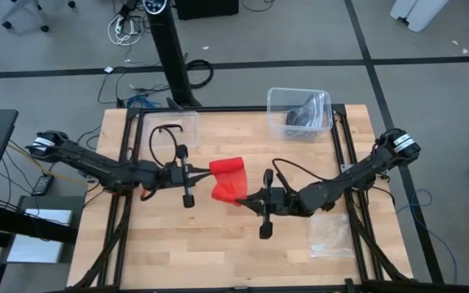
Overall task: Roll bandage
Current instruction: Roll the red bandage
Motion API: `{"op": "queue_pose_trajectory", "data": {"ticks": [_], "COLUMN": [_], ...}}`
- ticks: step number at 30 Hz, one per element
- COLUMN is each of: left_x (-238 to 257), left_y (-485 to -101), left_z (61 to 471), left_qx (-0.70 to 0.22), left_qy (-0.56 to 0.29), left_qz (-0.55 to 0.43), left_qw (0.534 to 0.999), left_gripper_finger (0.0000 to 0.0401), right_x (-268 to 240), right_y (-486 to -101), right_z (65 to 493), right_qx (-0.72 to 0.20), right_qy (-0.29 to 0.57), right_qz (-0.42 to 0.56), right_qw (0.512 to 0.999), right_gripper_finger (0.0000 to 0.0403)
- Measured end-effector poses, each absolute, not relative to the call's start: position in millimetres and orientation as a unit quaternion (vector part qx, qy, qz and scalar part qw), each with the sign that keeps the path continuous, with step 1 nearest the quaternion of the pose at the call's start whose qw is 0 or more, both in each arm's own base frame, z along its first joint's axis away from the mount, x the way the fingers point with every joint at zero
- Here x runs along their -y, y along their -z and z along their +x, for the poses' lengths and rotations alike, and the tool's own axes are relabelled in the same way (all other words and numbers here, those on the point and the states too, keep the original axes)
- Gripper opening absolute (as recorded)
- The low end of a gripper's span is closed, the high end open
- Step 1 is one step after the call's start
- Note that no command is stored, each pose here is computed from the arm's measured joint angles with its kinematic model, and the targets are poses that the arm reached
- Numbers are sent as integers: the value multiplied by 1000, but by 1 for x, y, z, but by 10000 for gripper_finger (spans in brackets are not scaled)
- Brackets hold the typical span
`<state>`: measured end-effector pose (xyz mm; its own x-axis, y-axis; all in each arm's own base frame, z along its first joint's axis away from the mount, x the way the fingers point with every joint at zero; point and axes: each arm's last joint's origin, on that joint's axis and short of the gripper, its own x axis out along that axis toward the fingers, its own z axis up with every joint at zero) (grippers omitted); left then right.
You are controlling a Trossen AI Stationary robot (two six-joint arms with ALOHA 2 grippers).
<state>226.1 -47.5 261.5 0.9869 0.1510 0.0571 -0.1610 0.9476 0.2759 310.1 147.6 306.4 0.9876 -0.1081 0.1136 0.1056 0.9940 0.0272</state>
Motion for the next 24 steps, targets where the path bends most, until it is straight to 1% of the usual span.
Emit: {"op": "queue_pose_trajectory", "data": {"ticks": [8, 15, 19, 24], "left_x": [58, 72, 75, 77], "left_y": [-247, -251, -252, -251], "left_z": [236, 233, 232, 233], "left_qx": [-2, 25, 35, 35], "left_qy": [-39, 5, 25, 54], "left_qz": [121, 103, 81, 58], "left_qw": [992, 994, 996, 996], "left_gripper_finger": [0, 0, 0, 0], "right_x": [-138, -126, -119, -110], "right_y": [-324, -331, -331, -331], "right_z": [315, 311, 313, 318], "right_qx": [47, 33, 30, 40], "right_qy": [136, 221, 245, 227], "right_qz": [-44, -71, -69, -47], "right_qw": [989, 972, 966, 972], "right_gripper_finger": [0, 5, 28, 73]}}
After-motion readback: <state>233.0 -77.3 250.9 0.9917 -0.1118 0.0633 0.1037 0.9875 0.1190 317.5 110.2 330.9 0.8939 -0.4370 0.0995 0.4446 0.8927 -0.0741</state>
